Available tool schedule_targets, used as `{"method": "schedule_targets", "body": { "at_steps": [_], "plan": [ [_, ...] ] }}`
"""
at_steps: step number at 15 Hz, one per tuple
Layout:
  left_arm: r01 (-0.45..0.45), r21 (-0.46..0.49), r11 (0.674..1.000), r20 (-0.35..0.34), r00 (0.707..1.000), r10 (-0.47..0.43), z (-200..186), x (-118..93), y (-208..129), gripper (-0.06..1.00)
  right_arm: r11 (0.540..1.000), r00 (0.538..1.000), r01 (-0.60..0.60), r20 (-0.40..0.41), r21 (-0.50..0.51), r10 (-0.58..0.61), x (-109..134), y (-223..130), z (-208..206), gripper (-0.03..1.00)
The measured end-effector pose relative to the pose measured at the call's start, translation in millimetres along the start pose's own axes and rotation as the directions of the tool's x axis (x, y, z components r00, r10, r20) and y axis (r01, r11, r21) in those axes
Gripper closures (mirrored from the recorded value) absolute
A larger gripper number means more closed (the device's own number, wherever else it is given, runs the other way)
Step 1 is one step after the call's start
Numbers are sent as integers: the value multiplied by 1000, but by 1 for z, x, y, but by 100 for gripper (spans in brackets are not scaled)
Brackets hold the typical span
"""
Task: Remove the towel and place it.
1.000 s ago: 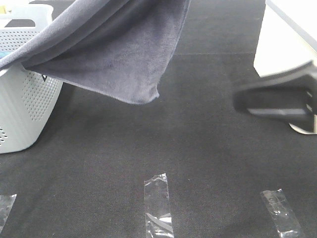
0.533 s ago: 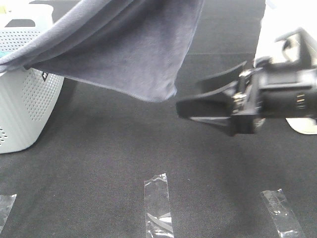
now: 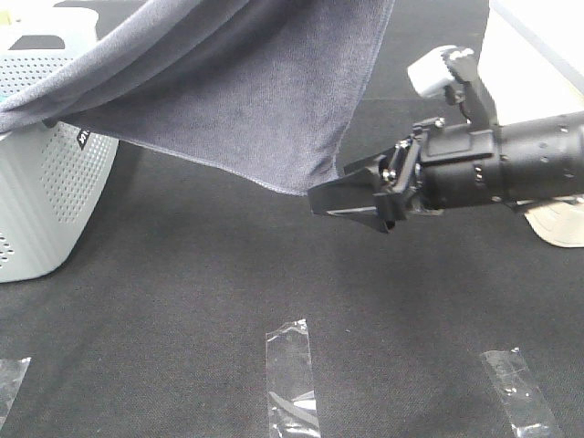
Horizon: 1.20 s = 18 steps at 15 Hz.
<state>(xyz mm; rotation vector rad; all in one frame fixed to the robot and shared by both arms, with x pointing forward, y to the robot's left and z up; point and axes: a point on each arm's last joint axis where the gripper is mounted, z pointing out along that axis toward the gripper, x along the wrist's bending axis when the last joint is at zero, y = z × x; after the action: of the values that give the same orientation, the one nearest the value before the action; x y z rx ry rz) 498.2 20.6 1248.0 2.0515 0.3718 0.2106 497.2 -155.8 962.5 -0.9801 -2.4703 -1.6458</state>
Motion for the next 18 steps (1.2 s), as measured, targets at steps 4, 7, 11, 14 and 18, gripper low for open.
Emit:
{"method": "schedule_targets", "body": {
  "at_steps": [4,7,11,14,18],
  "plan": [
    [1,-3,1000,0,1000,-1,0,0,0,94,999,998,4,-57,-32,-6,-7,11,10,24],
    [0,-37,999,-19,1000,-1,-1,2,4,94,998,988,-8,-154,-62,-2,-4,14,15,29],
    [-32,-21,999,-78,997,30,-1,7,2,94,996,977,-15,-213,-83,-3,1,16,15,57],
    [1,27,1000,-188,982,4,-2,17,-2,94,996,975,-33,-220,-82,14,1,16,14,64],
    [26,49,998,-281,960,-11,-5,25,-5,94,996,975,-35,-221,-81,16,1,16,14,85]
  ]
}}
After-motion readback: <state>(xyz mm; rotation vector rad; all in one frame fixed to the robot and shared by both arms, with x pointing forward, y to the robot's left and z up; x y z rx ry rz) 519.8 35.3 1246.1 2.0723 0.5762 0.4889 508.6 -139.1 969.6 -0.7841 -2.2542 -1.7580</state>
